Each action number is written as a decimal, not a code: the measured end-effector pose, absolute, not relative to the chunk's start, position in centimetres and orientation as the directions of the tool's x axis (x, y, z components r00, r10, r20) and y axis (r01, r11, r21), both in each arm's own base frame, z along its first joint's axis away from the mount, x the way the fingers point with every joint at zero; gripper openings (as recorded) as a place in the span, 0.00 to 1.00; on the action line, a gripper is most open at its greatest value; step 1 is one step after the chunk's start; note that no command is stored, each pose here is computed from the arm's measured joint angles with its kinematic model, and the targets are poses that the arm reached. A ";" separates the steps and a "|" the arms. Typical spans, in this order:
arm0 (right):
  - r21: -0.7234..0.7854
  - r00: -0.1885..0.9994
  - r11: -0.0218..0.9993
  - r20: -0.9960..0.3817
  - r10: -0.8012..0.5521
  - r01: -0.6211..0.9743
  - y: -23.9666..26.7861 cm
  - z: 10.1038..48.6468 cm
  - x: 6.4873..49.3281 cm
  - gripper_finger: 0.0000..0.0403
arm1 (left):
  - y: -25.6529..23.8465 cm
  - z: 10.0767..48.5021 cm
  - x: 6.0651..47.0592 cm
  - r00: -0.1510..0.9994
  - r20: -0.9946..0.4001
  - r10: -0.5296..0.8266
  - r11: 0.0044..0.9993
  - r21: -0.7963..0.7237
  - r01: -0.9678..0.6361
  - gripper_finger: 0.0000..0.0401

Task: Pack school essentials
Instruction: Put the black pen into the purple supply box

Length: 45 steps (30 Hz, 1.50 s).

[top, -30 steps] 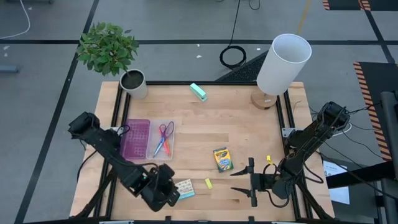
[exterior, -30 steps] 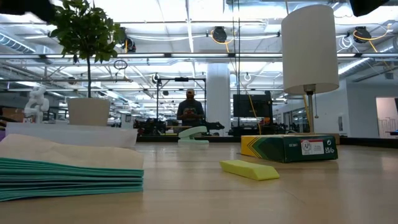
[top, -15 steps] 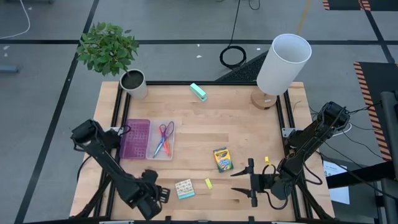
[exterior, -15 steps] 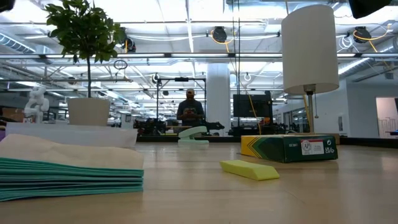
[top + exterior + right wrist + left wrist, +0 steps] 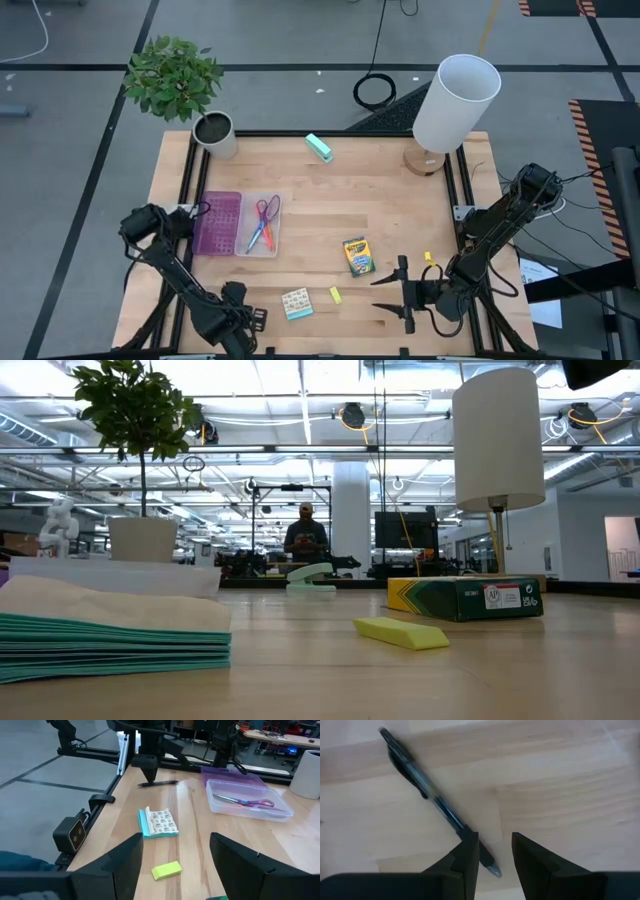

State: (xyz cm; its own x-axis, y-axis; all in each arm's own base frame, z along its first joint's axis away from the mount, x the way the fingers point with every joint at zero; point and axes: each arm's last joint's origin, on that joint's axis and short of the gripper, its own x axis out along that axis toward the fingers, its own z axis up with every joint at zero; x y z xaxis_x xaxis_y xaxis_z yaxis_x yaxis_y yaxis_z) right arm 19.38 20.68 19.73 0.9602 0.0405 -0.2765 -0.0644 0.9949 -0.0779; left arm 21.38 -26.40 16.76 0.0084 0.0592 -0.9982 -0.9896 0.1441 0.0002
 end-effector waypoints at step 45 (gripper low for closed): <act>-0.077 0.960 0.994 -0.276 0.048 -0.072 20.8 19.7 19.2 0.56 | -27.0 14.3 20.5 -0.101 -0.986 0.136 0.153 0.121 -0.981 0.29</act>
State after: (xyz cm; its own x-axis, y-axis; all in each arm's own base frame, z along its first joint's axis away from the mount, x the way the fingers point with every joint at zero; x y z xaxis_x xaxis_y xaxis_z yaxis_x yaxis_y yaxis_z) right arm 19.24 20.82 19.74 0.9599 0.0480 -0.2762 -0.0719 0.9944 -0.0769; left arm 20.51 -27.00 14.28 -0.1006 0.1357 -0.9856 -0.9807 0.1534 0.1212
